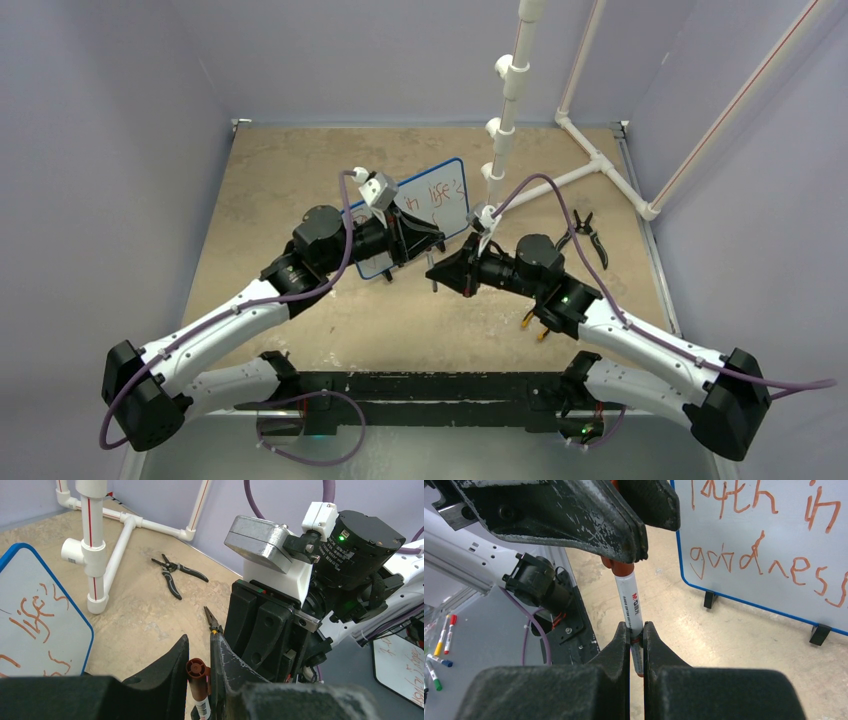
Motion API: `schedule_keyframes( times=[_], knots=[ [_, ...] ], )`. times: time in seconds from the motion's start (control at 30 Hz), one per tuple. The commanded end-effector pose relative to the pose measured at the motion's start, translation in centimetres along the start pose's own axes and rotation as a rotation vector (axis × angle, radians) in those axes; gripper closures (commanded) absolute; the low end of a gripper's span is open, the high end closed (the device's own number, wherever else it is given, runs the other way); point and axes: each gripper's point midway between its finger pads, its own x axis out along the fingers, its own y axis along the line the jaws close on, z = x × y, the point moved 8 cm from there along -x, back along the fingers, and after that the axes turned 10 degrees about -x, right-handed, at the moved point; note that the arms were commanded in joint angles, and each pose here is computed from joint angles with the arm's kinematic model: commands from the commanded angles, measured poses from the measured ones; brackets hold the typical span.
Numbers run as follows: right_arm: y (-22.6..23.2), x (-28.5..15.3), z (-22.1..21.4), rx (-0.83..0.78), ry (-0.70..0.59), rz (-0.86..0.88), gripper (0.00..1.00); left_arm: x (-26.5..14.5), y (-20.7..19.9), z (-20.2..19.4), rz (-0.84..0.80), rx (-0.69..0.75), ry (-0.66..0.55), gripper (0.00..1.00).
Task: Write a sentence on the whiteboard
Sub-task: Close the whiteboard marker at the center of the board.
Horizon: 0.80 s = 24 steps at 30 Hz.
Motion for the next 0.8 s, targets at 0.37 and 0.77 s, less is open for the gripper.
schedule_keyframes(
  times=[0.37,0.77],
  knots=[
    [-0.1,-2.4,9.6,-0.019,-0.502,-0.155,1.00,-2.1,0.5,-9.2,-0.014,-0.133,0.392,1.00],
    [0.0,-4.1,10.4,-0.007,-0.616,-0.194,1.00,-2.0,0.7,-10.5,-0.022,-0.155,0.401,1.00]
  ],
)
